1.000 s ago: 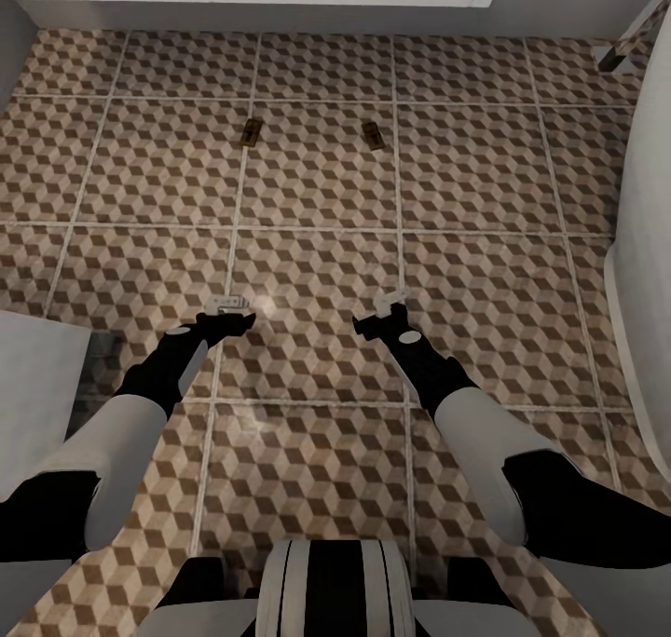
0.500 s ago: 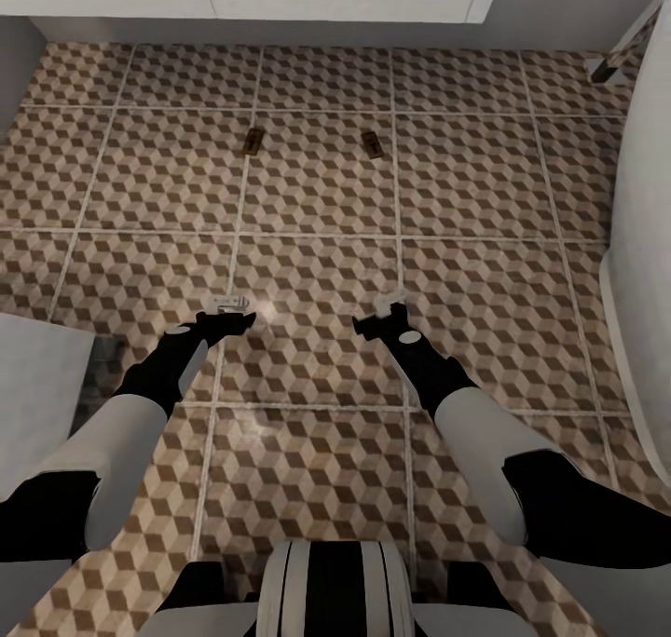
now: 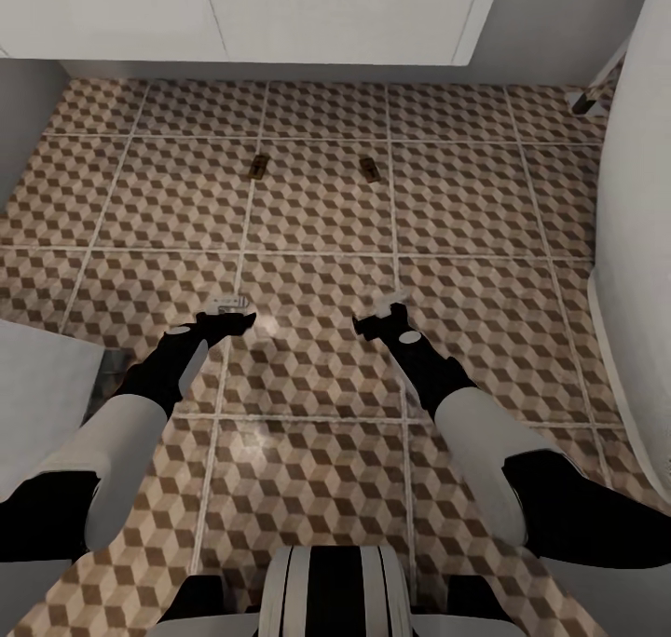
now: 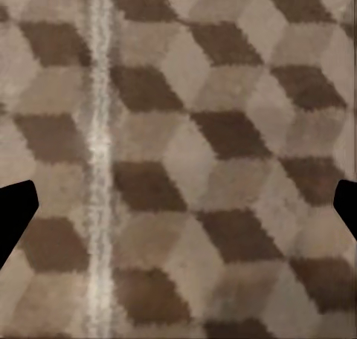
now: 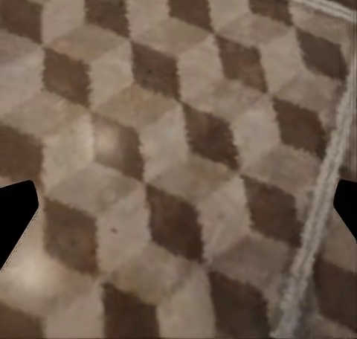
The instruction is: Take the four mousetraps from the cabinet in the bathroom and place them on the bathroom floor. Make sure all four end up on the same floor surface, and ensure that at least two of them are either under or directly next to the same bathroom sink.
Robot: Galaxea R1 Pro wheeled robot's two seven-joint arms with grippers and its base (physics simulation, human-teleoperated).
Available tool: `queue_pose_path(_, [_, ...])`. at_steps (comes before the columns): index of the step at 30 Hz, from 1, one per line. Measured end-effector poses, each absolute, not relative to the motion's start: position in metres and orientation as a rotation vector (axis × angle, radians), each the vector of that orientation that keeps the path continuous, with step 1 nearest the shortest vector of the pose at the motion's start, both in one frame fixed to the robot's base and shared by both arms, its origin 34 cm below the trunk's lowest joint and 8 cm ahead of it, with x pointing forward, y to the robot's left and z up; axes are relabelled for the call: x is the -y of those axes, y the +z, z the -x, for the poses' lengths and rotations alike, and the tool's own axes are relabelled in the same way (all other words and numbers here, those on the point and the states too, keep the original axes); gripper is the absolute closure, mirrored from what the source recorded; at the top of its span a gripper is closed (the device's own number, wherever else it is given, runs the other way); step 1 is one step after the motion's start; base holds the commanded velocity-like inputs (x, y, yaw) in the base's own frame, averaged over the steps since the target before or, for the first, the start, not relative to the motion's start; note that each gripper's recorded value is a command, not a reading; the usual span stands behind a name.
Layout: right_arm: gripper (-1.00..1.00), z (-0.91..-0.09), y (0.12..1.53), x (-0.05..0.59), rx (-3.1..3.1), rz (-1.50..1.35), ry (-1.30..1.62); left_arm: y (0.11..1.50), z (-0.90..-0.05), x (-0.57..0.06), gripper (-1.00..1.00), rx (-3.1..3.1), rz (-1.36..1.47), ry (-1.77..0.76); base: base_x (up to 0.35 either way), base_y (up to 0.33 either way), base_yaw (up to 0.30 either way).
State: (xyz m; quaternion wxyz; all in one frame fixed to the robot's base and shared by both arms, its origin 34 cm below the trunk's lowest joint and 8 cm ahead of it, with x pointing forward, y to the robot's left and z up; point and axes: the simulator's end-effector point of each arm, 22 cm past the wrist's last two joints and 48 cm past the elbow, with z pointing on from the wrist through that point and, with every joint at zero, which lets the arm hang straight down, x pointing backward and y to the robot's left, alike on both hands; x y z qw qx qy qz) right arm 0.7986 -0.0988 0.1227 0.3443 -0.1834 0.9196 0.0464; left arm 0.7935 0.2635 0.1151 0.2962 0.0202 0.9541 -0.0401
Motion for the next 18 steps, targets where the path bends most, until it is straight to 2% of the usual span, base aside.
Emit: queue_pose_path(18, [-1.0,-0.82,0.175,0.099,-2.325,0.475,0.105,0.165,-0.814,-0.265,-1.0,-2.477,-0.056,-0.101,0.0,0.0,0.0])
